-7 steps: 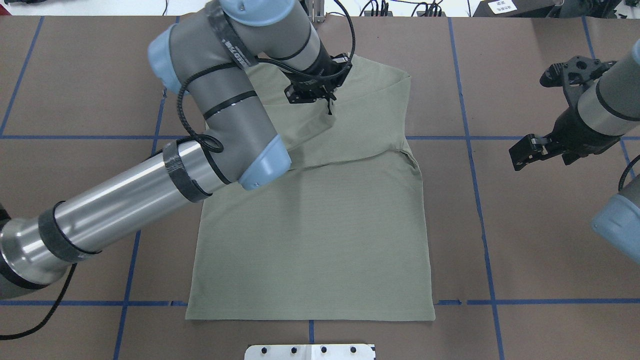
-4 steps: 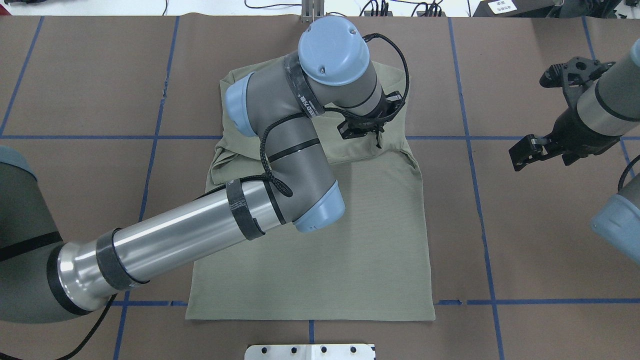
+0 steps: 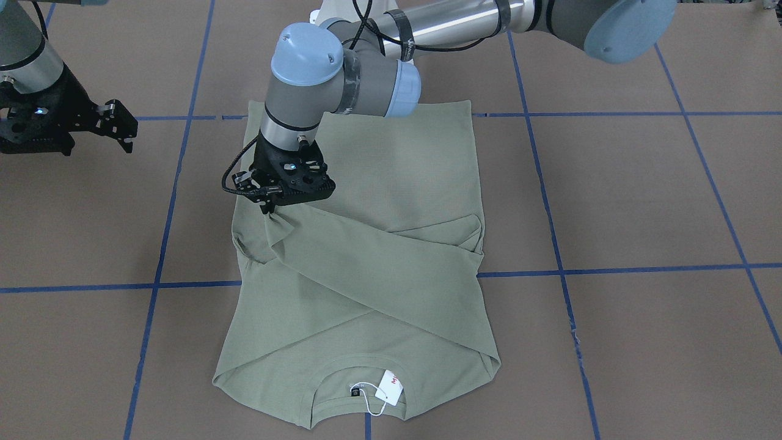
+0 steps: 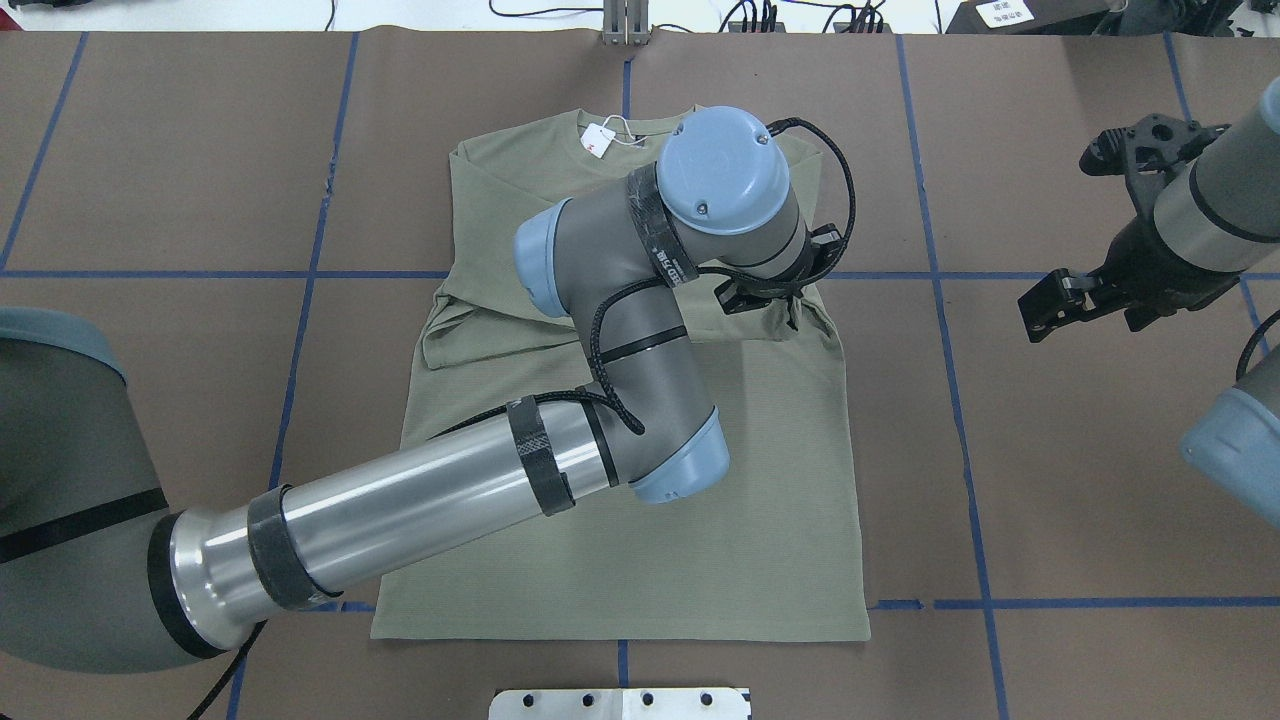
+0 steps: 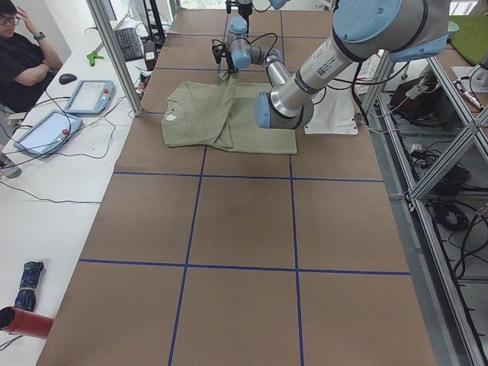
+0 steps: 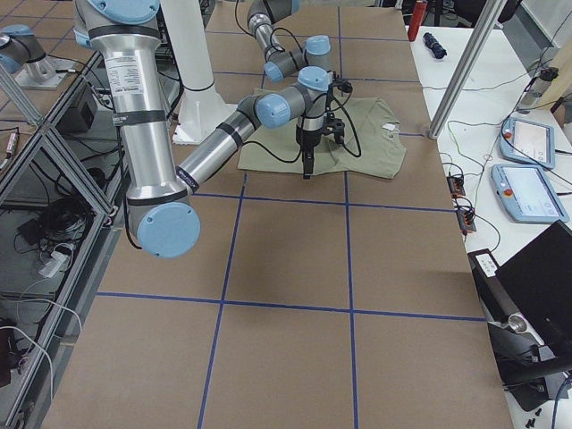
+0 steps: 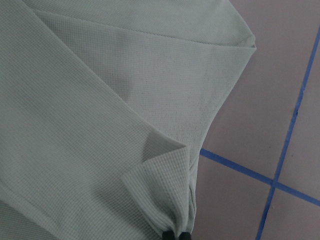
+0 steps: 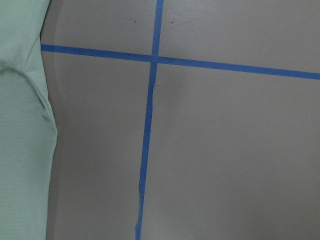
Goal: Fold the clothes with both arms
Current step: 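Lay the sleeve down over the first sleeve and open the left gripper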
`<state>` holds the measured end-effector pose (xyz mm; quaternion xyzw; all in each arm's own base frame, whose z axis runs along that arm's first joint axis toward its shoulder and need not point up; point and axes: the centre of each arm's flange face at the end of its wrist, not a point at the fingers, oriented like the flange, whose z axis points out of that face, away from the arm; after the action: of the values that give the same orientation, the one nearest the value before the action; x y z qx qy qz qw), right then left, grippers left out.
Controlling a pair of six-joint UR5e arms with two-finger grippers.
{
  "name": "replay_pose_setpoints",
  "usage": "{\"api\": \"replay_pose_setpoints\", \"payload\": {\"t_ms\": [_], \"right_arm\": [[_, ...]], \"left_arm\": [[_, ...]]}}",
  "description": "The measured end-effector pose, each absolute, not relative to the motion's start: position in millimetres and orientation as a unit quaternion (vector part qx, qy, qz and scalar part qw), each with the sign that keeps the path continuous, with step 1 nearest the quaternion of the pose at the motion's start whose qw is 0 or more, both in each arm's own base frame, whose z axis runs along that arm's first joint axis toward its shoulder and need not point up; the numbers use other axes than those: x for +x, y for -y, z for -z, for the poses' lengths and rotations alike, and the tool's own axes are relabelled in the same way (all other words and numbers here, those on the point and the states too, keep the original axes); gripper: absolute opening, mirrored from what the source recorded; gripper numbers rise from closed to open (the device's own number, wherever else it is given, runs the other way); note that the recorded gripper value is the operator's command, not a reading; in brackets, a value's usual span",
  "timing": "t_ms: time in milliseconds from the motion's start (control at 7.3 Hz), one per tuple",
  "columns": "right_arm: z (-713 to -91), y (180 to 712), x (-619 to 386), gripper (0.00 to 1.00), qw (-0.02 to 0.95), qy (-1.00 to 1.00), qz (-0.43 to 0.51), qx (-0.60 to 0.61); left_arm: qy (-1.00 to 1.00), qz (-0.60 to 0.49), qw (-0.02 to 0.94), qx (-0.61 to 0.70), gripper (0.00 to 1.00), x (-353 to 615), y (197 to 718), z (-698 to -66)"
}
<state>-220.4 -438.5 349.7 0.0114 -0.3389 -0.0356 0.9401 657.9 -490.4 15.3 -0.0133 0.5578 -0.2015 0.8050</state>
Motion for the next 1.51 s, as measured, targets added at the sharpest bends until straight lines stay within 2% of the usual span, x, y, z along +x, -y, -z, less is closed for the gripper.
{"api": "replay_pose_setpoints", "payload": {"t_ms": [137, 274, 411, 822, 1507], "right_arm": [[-353, 438, -218, 1.0, 0.94, 0.339, 0.035, 0.008], [-355, 438, -214, 1.0, 0.939, 0.342, 0.033, 0.005], [-355, 438, -211, 1.0, 0.939, 0.344, 0.031, 0.004], [-353, 441, -208, 1.0, 0.938, 0.346, 0.028, 0.007], [-340, 431, -237, 1.0, 0.931, 0.364, 0.014, 0.01]], "left_arm": [[-0.559, 0.201, 0.805, -0.012, 0.0, 664, 490, -18], [-0.559, 0.199, 0.805, -0.012, 0.32, 669, 488, -19], [-0.561, 0.199, 0.803, -0.011, 0.99, 672, 486, -17], [-0.593, 0.181, 0.784, 0.013, 1.0, 671, 483, -13], [-0.549, 0.139, 0.821, 0.063, 1.0, 559, 462, -124]]}}
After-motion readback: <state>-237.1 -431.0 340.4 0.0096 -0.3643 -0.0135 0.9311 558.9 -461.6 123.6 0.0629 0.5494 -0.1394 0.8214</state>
